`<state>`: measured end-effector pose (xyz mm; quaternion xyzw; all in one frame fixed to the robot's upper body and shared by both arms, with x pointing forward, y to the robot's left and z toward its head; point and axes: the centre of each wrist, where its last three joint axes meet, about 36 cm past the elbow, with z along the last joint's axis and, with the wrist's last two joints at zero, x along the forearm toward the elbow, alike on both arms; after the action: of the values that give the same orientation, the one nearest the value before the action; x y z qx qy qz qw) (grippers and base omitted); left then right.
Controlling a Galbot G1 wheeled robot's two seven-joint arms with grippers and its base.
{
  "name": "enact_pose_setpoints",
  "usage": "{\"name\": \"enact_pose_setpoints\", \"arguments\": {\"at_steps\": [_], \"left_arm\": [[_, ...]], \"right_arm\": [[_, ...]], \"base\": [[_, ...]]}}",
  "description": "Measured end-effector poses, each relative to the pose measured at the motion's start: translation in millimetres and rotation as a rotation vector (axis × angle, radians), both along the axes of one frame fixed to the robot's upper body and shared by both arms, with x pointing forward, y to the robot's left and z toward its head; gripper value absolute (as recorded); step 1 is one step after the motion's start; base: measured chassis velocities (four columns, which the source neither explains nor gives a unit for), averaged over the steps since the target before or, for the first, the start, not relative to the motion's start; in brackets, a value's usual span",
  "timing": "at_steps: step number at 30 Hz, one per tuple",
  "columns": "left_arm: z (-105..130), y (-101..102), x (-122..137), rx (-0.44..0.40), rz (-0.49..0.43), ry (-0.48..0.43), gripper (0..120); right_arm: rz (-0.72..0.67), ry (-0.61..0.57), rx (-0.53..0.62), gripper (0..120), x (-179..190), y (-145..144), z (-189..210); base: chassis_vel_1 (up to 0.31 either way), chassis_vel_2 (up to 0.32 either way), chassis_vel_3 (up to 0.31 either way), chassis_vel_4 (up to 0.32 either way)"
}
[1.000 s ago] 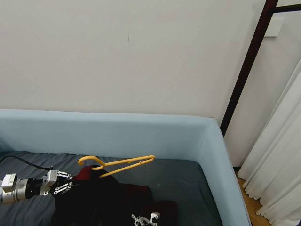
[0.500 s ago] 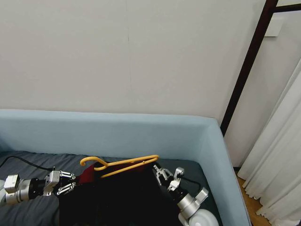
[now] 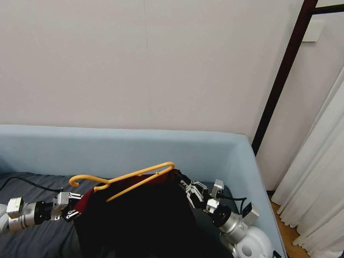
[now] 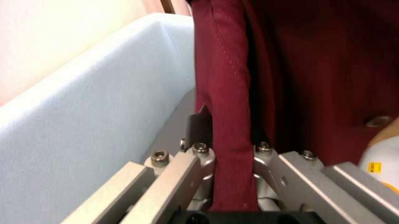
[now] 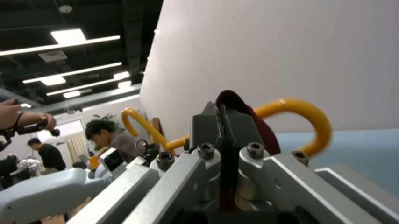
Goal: Pick up the clothes from the sofa and hang them on the clothes hanger.
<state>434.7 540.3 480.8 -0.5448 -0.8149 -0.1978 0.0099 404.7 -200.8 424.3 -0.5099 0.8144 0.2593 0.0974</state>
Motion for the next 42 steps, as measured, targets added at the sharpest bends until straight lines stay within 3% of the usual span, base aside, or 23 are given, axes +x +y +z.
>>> {"name": "enact_pose_setpoints", "arguments": {"at_steps": [7,20,29,42], "left_arm": [[1.4,-2.1,-0.6,-0.003,-0.01,-0.001,1],[0.6,-3.0,-2.7,-0.025,0.003,-0.02,1],[-4.0,-6.5,-2.8,-0.009,0.017,-0.022,1],[-3.9,-14.2,2.6,0.02,0.07,-0.032,1]], "right_arm": [[-0.146,0.071,-0.067,0,25.4,-12.0,-17.8],[-0.244,0.123,-0.039,0,63.9,-44.3,-27.7],[-0.175,0.029,0.0,0,59.1,-43.9,2.0],[0.014,-0.099,0.03,0,18.0,-1.3,29.5]], "base": [[0.0,0.0,0.0,0.0],[0.0,0.0,0.0,0.0],[0.0,0.0,0.0,0.0],[0.0,0.0,0.0,0.0]]}}
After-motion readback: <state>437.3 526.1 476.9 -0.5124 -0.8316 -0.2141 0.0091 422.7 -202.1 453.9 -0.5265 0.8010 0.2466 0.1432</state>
